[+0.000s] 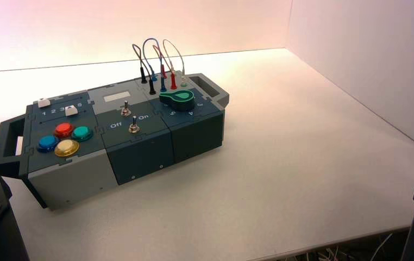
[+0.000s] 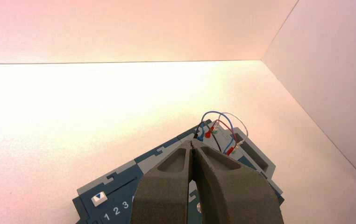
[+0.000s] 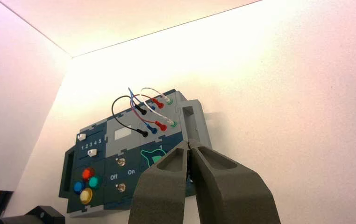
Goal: Close both grippers.
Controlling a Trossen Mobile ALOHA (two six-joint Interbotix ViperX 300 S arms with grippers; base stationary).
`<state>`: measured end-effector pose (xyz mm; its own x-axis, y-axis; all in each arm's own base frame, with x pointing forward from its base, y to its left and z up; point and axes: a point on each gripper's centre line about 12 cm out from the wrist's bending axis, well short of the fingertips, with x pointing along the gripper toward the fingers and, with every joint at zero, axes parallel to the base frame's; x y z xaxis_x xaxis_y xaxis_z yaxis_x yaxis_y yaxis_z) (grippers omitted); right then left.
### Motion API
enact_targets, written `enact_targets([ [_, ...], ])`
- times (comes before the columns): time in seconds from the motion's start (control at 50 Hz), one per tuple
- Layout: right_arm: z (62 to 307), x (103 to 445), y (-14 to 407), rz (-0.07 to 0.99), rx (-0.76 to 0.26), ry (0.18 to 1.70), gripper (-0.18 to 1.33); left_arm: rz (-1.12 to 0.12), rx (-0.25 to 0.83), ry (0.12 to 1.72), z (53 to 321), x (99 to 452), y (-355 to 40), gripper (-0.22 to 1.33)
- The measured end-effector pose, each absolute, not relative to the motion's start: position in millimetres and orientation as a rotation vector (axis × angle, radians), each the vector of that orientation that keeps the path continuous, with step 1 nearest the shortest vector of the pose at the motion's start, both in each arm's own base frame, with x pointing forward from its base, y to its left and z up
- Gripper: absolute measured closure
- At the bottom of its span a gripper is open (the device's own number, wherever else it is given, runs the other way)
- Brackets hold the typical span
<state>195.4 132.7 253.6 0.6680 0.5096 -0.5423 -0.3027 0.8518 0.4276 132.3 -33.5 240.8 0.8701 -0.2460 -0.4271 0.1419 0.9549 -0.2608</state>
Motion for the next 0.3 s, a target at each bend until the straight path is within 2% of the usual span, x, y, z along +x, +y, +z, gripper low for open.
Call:
enact_targets([
  [0.3,251.8,194.8,132.3,0.466,0.311,0.706,1.29,-0.244,-0.222,0.478,241.1,131.0,-38.9,1.29],
])
